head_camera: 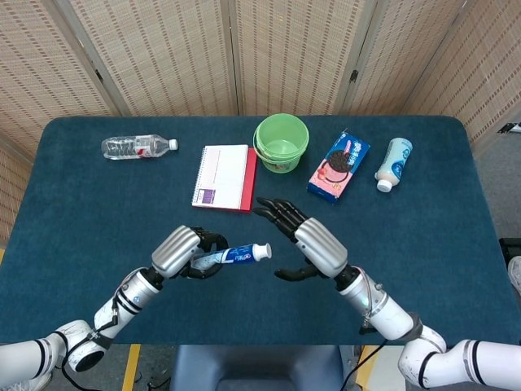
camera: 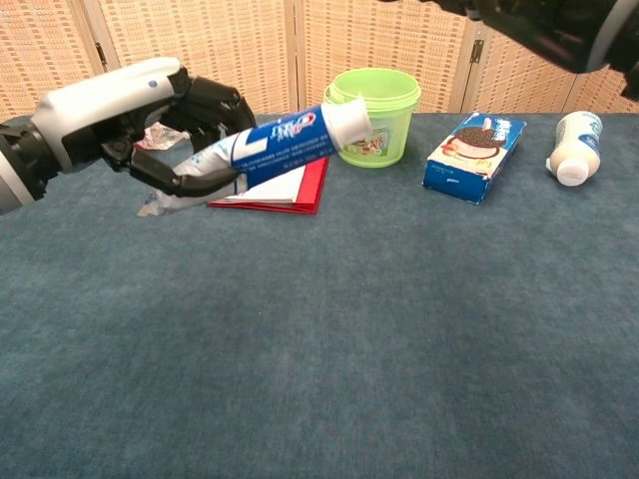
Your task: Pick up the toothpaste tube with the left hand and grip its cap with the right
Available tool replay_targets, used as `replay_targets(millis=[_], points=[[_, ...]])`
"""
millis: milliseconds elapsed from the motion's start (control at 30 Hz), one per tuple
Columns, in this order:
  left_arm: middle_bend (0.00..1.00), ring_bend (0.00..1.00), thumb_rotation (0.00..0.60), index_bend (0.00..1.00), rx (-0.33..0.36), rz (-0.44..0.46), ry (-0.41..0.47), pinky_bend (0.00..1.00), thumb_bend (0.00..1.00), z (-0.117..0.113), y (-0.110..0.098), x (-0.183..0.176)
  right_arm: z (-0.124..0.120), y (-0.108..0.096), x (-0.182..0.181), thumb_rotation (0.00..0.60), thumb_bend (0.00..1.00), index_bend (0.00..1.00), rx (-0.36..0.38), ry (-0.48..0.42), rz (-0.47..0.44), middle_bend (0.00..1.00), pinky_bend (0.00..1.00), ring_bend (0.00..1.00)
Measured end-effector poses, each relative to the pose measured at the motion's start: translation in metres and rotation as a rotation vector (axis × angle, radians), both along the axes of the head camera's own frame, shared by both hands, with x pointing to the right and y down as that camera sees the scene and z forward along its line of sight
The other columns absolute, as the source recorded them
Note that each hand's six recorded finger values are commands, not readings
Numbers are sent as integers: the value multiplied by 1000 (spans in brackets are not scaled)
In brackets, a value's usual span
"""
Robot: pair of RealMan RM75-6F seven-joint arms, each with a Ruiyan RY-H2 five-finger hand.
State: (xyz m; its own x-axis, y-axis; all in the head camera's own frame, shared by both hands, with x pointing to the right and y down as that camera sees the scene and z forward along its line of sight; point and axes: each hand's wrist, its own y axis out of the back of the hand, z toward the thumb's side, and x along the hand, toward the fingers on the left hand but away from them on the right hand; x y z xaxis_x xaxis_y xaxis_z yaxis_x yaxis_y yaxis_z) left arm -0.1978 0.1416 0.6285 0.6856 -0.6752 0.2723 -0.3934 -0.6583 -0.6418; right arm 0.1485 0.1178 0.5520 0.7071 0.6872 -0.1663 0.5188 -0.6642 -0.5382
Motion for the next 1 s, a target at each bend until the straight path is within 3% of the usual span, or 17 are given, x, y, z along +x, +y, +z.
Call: replay_targets(millis=[167, 467, 533, 733, 833, 900, 1000], points=[[790, 607, 600, 668, 44, 64, -160, 496, 553, 25, 5, -7, -3, -5, 26, 0, 0, 0, 18, 45, 39, 0, 0, 0], [667, 498, 600, 557, -12, 86, -393, 446, 522, 63, 7, -24, -1, -6, 70, 0, 0, 0, 23, 135, 93, 0, 0, 0], [614, 460, 600, 500, -20, 83, -427, 440, 504, 67, 7, -26, 0, -6, 75, 0, 0, 0, 22, 146, 95, 0, 0, 0], [229, 149, 600, 77, -68, 47, -506, 294, 369, 76, 8, -35, 1, -5, 97, 0, 0, 0, 23, 189, 127, 0, 0, 0], [152, 84, 600, 2, -94, 12, -511, 209, 353, 73, 8, -39, 2, -5, 111, 3, 0, 0, 21, 222, 145, 0, 0, 0], [146, 92, 600, 4, -108, -13, -510, 189, 350, 70, 7, -43, 3, -4, 116, 62, 0, 0, 17, 240, 145, 0, 0, 0], [147, 104, 600, 36, -122, -59, -511, 185, 349, 61, 3, -54, 4, -1, 128, 200, 0, 0, 9, 294, 134, 0, 0, 0]])
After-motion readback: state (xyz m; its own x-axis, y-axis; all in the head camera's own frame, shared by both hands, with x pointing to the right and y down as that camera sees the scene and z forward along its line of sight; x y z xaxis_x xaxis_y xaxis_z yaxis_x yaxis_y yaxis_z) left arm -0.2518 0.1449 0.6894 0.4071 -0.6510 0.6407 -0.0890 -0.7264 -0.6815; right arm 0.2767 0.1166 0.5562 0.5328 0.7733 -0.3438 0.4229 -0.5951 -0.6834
